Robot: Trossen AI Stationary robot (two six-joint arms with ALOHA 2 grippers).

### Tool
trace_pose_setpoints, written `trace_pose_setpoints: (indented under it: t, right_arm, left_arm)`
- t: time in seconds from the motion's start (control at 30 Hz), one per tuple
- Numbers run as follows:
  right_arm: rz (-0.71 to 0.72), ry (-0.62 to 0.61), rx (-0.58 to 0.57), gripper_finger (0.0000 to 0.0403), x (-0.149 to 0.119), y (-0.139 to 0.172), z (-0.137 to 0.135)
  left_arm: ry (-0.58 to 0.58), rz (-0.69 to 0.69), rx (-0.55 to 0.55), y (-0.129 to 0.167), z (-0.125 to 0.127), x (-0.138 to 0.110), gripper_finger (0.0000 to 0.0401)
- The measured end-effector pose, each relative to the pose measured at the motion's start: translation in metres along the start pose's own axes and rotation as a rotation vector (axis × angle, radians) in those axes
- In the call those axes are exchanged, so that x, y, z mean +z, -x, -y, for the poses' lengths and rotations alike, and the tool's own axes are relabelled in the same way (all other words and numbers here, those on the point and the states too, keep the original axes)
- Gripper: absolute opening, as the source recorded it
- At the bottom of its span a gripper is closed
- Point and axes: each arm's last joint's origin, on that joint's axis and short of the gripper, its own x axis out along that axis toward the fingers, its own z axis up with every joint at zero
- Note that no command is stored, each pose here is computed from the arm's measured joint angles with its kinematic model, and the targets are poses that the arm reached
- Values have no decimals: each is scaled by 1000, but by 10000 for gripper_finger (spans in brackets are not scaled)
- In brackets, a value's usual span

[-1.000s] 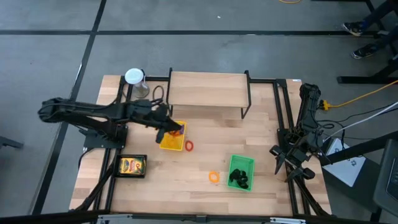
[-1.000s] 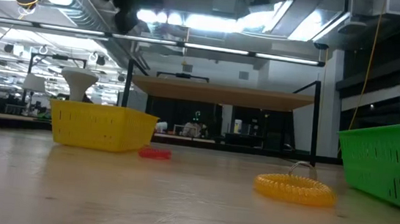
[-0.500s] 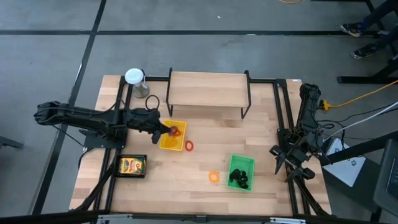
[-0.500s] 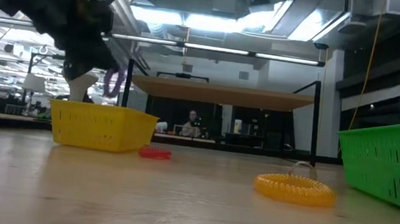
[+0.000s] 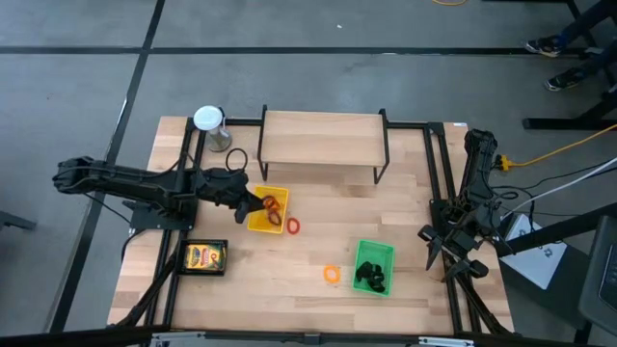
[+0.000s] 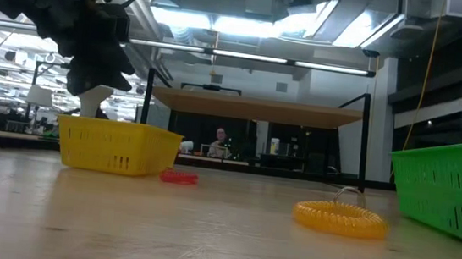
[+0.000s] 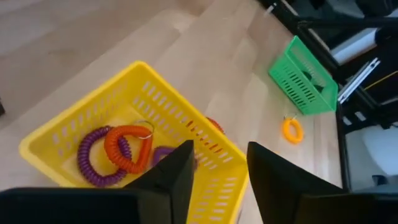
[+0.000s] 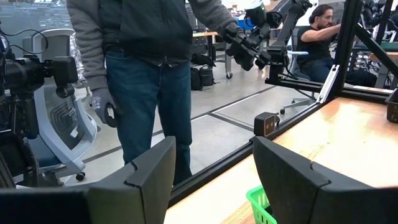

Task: Pick & Place Office Desk Supplies
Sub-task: Put the orange spring keychain into the yellow bin

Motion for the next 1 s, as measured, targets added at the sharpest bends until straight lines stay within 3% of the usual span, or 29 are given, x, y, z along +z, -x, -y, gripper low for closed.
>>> trace_pose_setpoints:
  t: [0.27, 0.57, 0.7, 1.0]
  right_arm:
    - [0, 0, 0, 219, 0, 0, 0]
    - [0, 0, 0, 219, 0, 0, 0]
    - [0, 0, 0, 219, 0, 0, 0]
    - [0, 0, 0, 219, 0, 0, 0]
  left_arm:
    - [0, 117, -184, 2, 23, 20, 150]
    - [-301, -139, -34, -19, 69, 47, 146]
    - [-488, -308, 91, -47, 81, 49, 146]
    - [-721, -572, 142, -118, 103, 45, 146]
